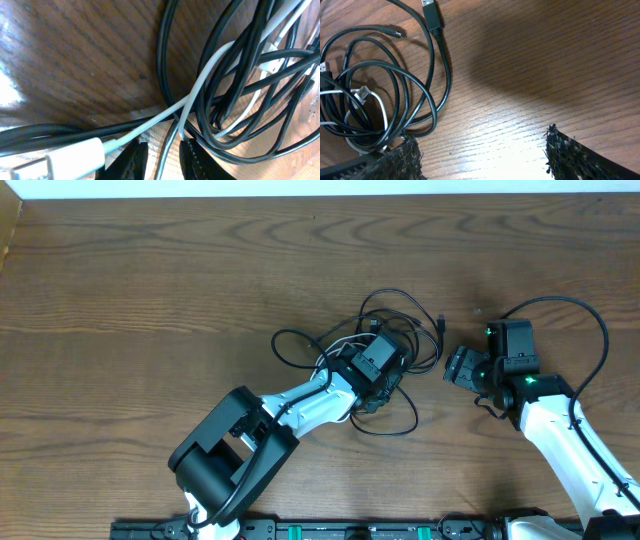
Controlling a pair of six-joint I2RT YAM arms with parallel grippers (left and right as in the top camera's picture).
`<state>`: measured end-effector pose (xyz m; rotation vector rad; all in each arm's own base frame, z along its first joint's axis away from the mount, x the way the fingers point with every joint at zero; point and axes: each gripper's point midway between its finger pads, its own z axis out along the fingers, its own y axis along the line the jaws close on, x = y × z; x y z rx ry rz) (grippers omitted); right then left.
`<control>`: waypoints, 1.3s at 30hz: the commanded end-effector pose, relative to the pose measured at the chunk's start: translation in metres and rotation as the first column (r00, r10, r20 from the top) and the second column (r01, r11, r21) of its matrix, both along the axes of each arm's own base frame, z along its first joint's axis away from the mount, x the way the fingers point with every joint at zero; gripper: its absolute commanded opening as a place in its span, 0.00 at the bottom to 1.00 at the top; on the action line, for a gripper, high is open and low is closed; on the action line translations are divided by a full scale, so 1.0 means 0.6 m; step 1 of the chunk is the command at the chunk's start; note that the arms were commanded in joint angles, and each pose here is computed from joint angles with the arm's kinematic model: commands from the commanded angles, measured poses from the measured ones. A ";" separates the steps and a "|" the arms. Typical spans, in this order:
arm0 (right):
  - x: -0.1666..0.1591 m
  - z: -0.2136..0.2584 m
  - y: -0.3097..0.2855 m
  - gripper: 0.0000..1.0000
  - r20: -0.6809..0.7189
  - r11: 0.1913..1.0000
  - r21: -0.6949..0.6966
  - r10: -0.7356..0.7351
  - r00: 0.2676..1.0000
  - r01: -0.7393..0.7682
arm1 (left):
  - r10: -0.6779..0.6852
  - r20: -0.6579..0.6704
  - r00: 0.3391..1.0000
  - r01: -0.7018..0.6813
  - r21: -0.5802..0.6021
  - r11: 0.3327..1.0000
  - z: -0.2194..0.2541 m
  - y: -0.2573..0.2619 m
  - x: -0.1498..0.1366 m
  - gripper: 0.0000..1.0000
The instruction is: Untangle cables
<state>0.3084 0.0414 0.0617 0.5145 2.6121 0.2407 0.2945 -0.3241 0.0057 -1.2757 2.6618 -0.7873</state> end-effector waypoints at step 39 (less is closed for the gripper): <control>0.002 0.003 -0.006 0.82 0.006 1.000 -0.008 -0.020 1.000 0.020 | 0.011 0.235 0.972 -0.045 0.139 0.989 0.042 0.047 0.058 0.34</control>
